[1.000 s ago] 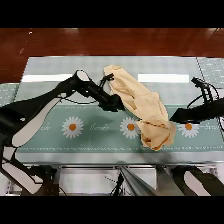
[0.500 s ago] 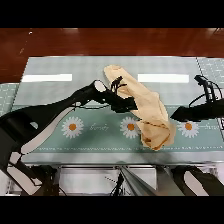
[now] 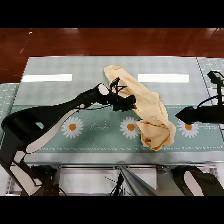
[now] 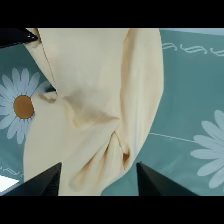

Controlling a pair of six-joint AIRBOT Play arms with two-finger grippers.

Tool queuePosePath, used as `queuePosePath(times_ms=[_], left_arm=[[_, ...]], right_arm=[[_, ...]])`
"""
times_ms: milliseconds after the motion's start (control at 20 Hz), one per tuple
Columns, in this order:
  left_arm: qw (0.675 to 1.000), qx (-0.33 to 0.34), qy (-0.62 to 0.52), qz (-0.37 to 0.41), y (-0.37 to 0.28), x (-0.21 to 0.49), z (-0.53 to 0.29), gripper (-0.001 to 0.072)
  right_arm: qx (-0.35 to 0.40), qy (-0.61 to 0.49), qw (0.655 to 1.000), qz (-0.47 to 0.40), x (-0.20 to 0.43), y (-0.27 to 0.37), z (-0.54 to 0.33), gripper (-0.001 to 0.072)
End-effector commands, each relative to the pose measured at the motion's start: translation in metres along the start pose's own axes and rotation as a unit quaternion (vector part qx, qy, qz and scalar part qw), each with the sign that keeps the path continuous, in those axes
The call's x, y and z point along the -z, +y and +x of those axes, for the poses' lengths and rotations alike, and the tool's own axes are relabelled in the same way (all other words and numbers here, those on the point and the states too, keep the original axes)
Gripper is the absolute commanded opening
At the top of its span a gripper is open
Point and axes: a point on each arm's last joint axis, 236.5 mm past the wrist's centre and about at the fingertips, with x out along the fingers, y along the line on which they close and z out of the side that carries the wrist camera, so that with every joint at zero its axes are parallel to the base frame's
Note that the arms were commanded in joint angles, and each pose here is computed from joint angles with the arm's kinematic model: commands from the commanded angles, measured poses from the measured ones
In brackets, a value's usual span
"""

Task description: Fold the shirts.

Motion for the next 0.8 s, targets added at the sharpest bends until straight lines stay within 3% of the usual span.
queuePosePath(times_ms=[0, 100, 150, 300, 550, 750], left_arm=[[1.0, -0.004, 0.007, -0.022, 0.005, 0.003, 0.004, 0.0017], [1.0, -0.002, 0.014, -0.007, 0.002, 0.006, 0.002, 0.0016], [1.0, -0.001, 0.014, 0.004, 0.0, 0.007, 0.0, 0.0016], [1.0, 0.005, 0.015, 0.027, -0.008, 0.008, -0.006, 0.0016], [0.999, 0.007, 0.025, 0.039, -0.01, 0.013, -0.007, 0.0016], [0.999, 0.007, 0.025, 0.039, -0.01, 0.014, -0.007, 0.0016]], right_arm=[[-0.001, 0.001, 1.0, -0.006, 0.008, 0.005, -0.008, 0.055], [0.004, 0.008, 1.0, -0.008, 0.011, 0.003, -0.008, 0.0552], [0.008, 0.009, 1.0, -0.013, 0.011, 0.001, -0.008, 0.0612], [-0.001, 0.037, 0.999, -0.011, 0.027, 0.002, 0.001, 0.0613], [-0.152, 0.072, 0.986, -0.004, 0.049, 0.069, -0.002, 0.0613], [-0.124, 0.064, 0.99, 0.0, 0.05, 0.06, -0.002, 0.0612]])
